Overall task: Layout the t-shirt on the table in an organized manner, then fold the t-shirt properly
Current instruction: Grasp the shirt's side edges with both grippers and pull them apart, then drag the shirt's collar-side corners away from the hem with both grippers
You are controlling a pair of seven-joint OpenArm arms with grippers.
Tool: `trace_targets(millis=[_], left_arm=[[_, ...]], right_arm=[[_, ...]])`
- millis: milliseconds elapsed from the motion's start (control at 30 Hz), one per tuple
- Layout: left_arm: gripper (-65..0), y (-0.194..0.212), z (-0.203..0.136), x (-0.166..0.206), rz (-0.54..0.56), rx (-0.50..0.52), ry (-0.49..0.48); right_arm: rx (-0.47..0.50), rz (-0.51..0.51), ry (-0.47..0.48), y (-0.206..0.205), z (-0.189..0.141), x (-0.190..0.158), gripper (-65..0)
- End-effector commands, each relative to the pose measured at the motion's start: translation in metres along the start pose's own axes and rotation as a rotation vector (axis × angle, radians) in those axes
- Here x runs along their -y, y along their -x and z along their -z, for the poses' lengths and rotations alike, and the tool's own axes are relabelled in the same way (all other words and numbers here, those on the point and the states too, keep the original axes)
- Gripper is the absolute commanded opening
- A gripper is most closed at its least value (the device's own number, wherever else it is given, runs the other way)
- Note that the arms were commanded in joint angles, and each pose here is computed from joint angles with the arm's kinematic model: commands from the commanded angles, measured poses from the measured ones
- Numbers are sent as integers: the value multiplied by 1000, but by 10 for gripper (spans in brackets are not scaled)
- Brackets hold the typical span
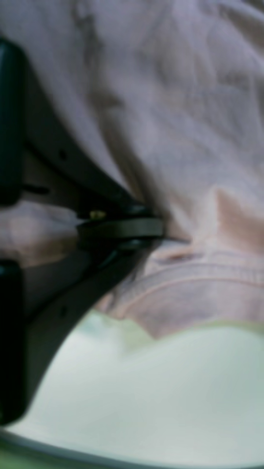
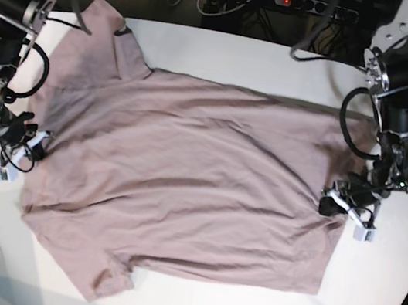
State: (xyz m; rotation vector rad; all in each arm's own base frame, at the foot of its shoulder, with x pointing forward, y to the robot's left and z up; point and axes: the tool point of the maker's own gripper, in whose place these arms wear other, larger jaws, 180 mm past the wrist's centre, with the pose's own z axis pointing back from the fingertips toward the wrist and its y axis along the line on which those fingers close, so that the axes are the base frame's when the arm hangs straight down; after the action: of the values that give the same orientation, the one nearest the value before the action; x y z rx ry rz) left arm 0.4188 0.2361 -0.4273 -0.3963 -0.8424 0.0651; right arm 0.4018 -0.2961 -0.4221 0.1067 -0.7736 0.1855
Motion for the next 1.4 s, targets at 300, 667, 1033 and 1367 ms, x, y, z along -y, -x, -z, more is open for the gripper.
trace_targets(millis=[300, 667, 1033, 1367], left_arm=[[-645, -34, -37, -5, 168, -18, -70], [-644, 16, -94, 6, 153, -10, -119], [-644, 93, -96, -17, 44, -125, -125], [-644, 143, -114, -27, 7, -210, -143]], right_arm=[[9, 25, 120, 5, -38, 45, -650], [51, -119, 228, 28, -108, -6, -650], [-30, -52, 154, 80, -98, -46, -650], [-151, -40, 133, 140, -113, -59, -650]])
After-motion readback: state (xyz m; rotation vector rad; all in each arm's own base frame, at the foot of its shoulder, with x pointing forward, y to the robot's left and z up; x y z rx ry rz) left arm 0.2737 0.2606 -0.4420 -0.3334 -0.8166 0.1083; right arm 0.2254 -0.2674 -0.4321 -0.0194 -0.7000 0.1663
